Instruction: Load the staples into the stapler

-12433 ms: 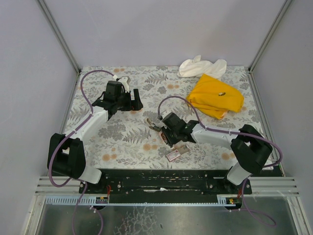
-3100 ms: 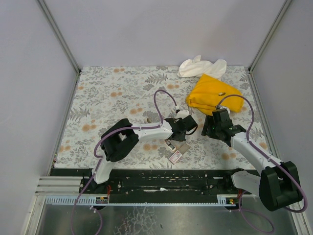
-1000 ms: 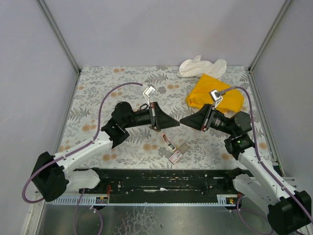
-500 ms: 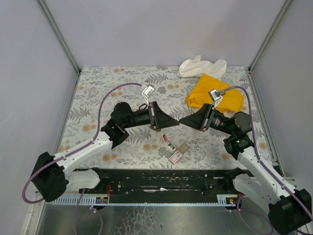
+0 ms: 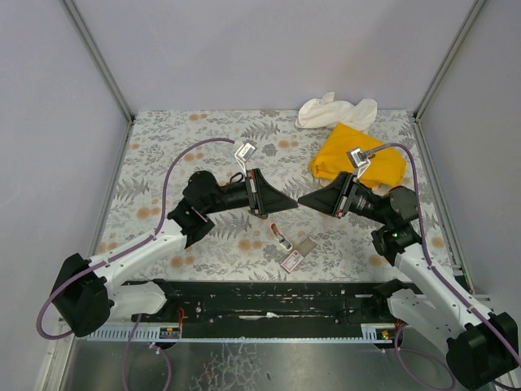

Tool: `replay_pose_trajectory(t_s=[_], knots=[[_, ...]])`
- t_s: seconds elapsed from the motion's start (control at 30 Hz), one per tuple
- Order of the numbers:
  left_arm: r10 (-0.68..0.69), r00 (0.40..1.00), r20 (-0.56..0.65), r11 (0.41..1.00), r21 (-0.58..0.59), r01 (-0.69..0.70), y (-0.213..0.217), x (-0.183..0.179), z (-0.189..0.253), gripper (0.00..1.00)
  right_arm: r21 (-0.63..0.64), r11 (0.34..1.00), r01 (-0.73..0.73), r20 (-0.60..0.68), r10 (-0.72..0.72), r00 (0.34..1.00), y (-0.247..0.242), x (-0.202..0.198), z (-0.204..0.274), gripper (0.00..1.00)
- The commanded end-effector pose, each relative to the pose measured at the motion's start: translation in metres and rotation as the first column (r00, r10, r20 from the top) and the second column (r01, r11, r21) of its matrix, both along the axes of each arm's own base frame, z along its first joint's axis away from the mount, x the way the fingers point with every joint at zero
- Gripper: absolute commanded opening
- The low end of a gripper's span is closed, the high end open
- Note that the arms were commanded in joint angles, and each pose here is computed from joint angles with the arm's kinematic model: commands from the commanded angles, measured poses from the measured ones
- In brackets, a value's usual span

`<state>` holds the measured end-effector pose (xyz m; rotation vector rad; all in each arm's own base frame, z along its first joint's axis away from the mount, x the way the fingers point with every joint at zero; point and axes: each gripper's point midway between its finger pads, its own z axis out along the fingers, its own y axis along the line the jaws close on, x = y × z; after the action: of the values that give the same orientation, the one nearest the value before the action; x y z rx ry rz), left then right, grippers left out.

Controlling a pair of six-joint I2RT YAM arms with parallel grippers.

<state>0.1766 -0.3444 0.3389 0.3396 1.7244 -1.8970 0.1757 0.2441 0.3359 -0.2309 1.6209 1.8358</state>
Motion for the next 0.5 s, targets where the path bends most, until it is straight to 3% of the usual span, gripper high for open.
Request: replay_pose_trajectory(t_s=[0.0,0.27,0.47], knots=[[0.036,0.999,0.025,0.999,-0.034,-0.035,0.003,0.005,0.007,0.21,0.024,1.000,-0.014,0.048,0.013,0.999,0.002,-0.007,0.008,0.18],[0.092,0.996,-0.016,0.996,0.001,-0.092,0.018,0.022,-0.008,0.57,-0.053,0.998,0.034,0.032,-0.032,0.999,0.004,0.007,-0.013,0.18],[0.183,0.983,-0.029,0.979,0.092,-0.179,0.042,0.041,-0.028,0.64,-0.159,0.985,0.062,0.051,-0.055,0.997,0.006,0.020,-0.029,0.18]])
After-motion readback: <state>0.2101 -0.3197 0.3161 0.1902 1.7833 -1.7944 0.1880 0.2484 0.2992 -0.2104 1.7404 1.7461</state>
